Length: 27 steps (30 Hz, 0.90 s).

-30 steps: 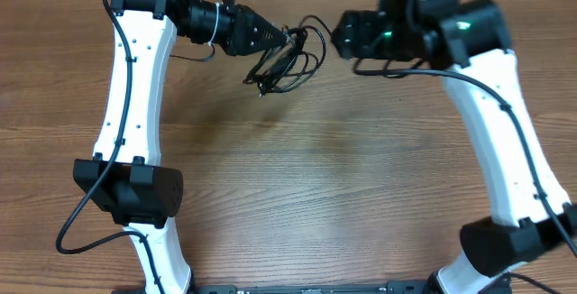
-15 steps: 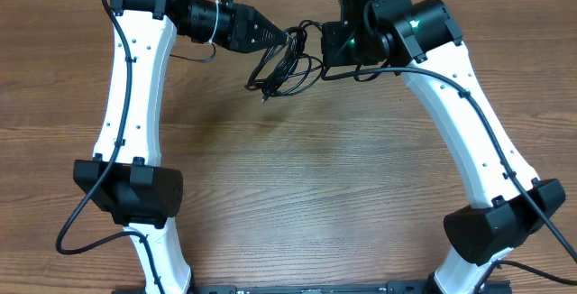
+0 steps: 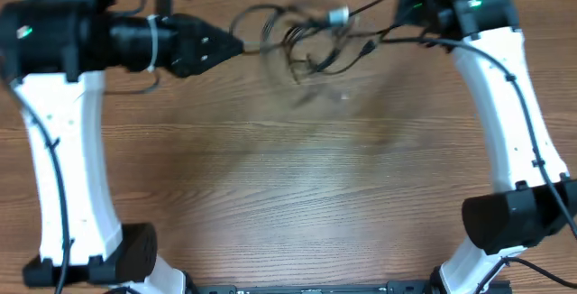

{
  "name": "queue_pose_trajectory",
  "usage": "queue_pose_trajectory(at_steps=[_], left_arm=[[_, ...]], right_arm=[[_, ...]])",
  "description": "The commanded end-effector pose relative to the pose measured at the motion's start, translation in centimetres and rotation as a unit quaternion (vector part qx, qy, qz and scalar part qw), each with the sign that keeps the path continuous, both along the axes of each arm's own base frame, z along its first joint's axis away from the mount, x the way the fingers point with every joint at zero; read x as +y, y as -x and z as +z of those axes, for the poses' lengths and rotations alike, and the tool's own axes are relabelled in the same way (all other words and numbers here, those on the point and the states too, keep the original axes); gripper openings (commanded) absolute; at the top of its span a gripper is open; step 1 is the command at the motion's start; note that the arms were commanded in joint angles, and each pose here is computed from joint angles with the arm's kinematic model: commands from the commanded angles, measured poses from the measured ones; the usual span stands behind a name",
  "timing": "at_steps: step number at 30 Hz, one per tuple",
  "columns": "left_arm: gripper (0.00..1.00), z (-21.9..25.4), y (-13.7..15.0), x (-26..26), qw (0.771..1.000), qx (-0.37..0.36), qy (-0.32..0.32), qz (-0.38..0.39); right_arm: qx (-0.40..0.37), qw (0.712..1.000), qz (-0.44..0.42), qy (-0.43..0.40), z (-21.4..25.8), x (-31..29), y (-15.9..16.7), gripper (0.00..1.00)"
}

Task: Untangle cables
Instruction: 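Release the cable onto the table and withdraw the right gripper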

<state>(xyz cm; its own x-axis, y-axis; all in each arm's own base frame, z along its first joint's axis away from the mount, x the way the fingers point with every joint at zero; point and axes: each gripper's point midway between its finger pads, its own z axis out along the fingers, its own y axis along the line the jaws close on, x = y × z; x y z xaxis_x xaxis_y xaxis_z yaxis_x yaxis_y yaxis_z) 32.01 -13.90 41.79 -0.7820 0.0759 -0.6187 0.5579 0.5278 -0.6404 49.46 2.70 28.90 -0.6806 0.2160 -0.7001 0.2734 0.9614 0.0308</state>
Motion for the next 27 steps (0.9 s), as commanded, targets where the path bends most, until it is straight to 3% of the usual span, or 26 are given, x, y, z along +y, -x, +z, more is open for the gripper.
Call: queue_pose_trajectory(at_steps=[1, 8, 15, 22, 27], left_arm=[[0.04, 0.8, 0.7, 1.7, 0.999, -0.008, -0.015, 0.035], [0.04, 0.4, 0.2, 2.4, 0.998, -0.016, -0.04, 0.052], [0.04, 0.2, -1.0, 2.7, 0.994, -0.044, -0.07, 0.064], [0.04, 0.4, -1.7, 2.5, 0.992, -0.067, -0.08, 0.066], [0.04, 0.5, -1.9, 2.6, 0.992, -0.072, -0.08, 0.066]], right_arm=[[-0.025, 0.995, -0.086, 0.053, 1.7, -7.0, -0.4, 0.04], [-0.021, 0.994, -0.1, 0.045, 1.5, -8.8, -0.1, 0.04], [-0.024, 0.998, -0.057, 0.021, 2.2, -5.7, 0.2, 0.04], [-0.125, 0.992, 0.029, -0.018, 12.2, 1.2, 3.6, 0.04], [-0.211, 0.957, 0.165, -0.111, 20.4, 9.8, 8.9, 0.04]])
